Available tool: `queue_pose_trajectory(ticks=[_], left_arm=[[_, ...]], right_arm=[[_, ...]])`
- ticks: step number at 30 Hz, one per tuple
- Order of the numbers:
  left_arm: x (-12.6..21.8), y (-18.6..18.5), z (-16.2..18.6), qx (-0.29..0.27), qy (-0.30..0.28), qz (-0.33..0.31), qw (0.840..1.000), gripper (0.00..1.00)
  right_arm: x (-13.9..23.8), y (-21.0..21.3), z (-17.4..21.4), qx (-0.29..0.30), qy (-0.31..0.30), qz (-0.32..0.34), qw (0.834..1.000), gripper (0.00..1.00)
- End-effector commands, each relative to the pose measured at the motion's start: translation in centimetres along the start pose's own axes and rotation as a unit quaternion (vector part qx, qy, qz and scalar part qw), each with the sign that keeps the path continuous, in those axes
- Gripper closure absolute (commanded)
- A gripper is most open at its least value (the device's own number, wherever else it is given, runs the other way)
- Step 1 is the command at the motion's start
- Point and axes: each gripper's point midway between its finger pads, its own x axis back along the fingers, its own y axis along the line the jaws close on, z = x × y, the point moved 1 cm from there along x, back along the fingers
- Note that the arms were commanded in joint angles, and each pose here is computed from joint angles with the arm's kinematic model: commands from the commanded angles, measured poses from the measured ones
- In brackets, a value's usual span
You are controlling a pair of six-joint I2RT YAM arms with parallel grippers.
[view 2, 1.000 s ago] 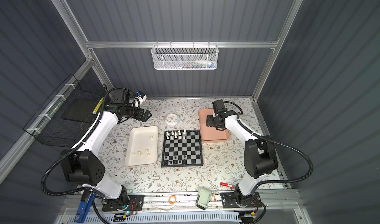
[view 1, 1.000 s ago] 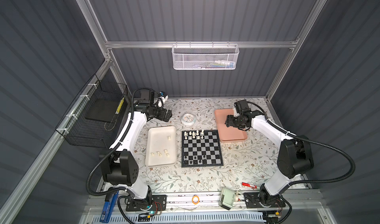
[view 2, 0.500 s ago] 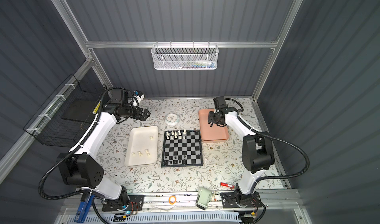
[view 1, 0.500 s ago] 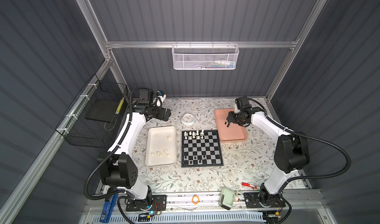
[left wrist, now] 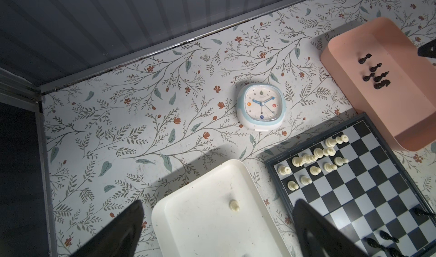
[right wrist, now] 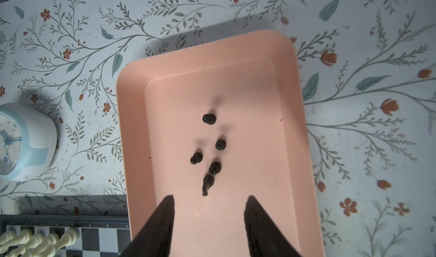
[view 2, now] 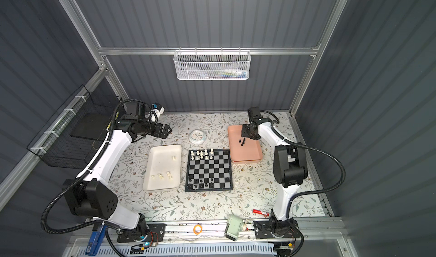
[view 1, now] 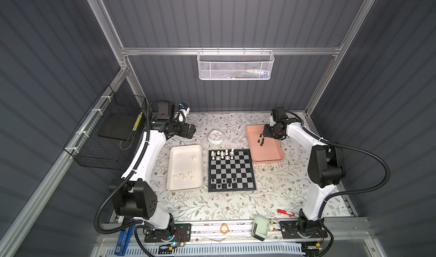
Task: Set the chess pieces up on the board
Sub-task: 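Lower the open right gripper onto a black pawn in the pink tray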
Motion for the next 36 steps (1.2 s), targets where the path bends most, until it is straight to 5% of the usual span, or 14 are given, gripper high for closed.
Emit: queue_pose_trajectory(ticks=[1,36], left_arm=[[0.0,-1.0,0.3,0.001,0.012,0.024,1.0,0.01],[-0.6,-1.6,1.9,-0.008,0.051,0.045,0.998,0.0]], right_arm=[[-0.7,0.1,-0.7,0.023,0.006,0.003,1.0,0.5],[-6.9,0.1,-1.6,0.052,0.037,0.011,0.998,0.6]])
